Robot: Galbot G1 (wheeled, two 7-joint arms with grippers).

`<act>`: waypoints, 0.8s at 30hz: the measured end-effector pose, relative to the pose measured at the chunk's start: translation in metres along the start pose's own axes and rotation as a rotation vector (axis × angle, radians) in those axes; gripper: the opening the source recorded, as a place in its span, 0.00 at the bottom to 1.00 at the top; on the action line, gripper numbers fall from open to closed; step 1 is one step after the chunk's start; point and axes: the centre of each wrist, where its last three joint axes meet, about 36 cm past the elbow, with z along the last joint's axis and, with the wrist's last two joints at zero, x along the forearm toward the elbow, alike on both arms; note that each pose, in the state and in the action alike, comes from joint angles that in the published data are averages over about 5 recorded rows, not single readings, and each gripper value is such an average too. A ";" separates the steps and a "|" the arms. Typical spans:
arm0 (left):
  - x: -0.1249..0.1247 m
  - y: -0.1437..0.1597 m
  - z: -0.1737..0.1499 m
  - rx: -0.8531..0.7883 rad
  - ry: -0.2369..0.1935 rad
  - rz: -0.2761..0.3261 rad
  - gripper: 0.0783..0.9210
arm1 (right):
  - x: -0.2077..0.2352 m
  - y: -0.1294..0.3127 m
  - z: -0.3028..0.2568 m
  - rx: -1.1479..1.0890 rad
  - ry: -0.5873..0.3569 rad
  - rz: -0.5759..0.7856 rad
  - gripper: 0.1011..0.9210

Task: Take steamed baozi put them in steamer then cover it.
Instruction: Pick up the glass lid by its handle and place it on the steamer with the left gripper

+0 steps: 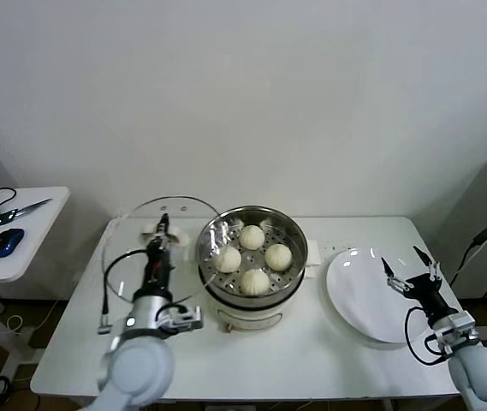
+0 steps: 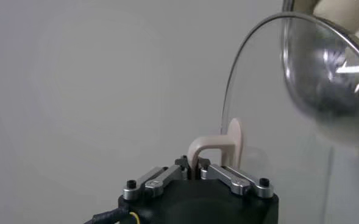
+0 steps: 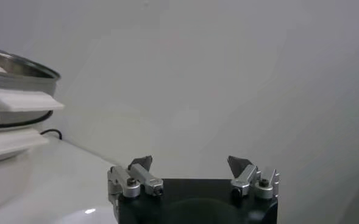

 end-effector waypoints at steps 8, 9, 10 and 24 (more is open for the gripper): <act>-0.006 -0.002 -0.074 0.052 -0.032 0.044 0.09 | 0.002 -0.002 0.006 0.004 0.006 0.012 0.88; -0.006 -0.003 -0.082 0.058 -0.035 0.050 0.09 | 0.003 -0.002 0.007 0.004 0.007 0.013 0.88; -0.007 -0.003 -0.090 0.063 -0.037 0.055 0.09 | 0.004 -0.002 0.008 0.005 0.008 0.014 0.88; -0.021 -0.015 -0.167 0.078 -0.073 0.097 0.09 | 0.006 0.000 0.013 0.012 0.012 0.022 0.88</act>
